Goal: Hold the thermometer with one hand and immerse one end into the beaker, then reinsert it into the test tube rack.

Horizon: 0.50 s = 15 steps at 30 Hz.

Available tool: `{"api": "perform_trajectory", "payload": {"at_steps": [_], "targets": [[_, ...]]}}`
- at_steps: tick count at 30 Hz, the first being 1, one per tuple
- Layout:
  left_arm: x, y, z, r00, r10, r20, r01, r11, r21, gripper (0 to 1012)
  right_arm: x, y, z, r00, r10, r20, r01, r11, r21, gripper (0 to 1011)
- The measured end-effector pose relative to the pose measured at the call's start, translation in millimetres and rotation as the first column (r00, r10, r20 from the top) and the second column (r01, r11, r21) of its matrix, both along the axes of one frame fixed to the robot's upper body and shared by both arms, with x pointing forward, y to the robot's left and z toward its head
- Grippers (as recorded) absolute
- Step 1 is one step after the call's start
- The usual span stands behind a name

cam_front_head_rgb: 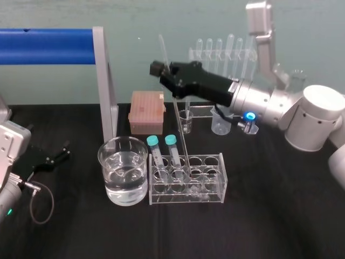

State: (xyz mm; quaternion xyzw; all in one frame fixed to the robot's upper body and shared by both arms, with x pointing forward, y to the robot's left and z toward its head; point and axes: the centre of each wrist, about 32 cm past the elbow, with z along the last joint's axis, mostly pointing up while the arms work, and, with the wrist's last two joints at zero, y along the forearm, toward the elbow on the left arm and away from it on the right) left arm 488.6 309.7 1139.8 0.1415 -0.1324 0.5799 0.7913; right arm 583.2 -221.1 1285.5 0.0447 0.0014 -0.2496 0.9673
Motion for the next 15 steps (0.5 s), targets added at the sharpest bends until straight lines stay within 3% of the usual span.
{"api": "perform_trajectory", "payload": {"at_steps": [9, 15], "targets": [[0.0, 0.0, 0.0, 1.0000, 0.000, 0.000, 0.000, 1.0000, 0.000, 1008, -7.2, -7.9, 23.8, 0.994, 0.011, 0.105, -0.020, 0.996, 0.088, 56], [0.0, 0.0, 0.0, 1.0000, 0.000, 0.000, 0.000, 1.0000, 0.000, 1008, -5.3, -8.9, 38.4, 0.987, 0.019, 0.161, -0.037, 0.993, 0.112, 56]]}}
